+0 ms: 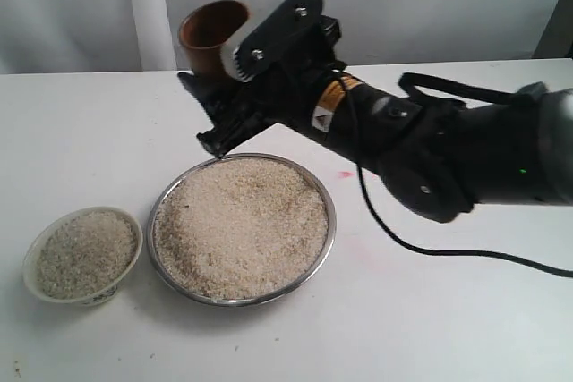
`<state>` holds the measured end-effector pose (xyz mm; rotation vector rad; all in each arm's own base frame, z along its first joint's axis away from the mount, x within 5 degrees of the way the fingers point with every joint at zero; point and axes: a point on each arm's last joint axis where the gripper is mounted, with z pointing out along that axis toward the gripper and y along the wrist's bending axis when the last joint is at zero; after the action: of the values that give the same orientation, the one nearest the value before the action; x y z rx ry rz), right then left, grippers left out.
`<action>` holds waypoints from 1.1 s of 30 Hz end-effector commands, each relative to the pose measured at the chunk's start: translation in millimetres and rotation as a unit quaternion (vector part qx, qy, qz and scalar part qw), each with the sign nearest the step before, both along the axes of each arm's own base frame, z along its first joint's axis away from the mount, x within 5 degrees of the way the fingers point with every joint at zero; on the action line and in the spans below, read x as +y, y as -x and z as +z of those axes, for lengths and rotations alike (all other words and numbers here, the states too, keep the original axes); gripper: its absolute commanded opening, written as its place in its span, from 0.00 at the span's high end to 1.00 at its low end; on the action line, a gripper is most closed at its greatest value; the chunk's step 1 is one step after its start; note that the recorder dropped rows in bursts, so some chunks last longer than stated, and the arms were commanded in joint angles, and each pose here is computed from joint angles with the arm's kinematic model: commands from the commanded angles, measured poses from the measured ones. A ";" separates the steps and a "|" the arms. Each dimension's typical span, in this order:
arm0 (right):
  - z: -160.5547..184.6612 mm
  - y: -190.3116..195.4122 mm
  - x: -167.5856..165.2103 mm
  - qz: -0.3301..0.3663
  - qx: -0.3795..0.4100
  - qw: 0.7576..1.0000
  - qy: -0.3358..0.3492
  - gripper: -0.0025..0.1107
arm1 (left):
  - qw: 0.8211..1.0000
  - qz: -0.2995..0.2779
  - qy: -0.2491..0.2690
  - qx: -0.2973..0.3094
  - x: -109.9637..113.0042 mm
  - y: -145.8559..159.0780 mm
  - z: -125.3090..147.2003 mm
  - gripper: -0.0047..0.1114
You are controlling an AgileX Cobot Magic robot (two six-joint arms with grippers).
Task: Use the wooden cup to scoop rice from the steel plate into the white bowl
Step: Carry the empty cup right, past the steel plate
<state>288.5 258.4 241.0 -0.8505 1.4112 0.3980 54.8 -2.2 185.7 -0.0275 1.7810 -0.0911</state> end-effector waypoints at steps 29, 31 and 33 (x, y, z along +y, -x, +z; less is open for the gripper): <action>-40.1 54.8 -126.5 -0.251 0.080 0.964 -0.044 0.98 | 1.000 -0.002 0.006 -0.005 -0.4 0.2 1.6 0.96; -50.9 48.0 -131.5 -0.269 0.089 0.958 -0.039 0.98 | 1.000 -0.002 0.006 -0.005 -0.4 0.2 1.6 0.96; -60.8 41.9 -136.2 -0.284 0.094 0.953 -0.036 0.98 | 1.000 -0.002 0.006 -0.005 -0.4 0.2 1.6 0.96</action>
<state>239.3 129.3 188.3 -0.3630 1.7374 0.1195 54.8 -2.2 185.7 -0.0275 1.7810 -0.0911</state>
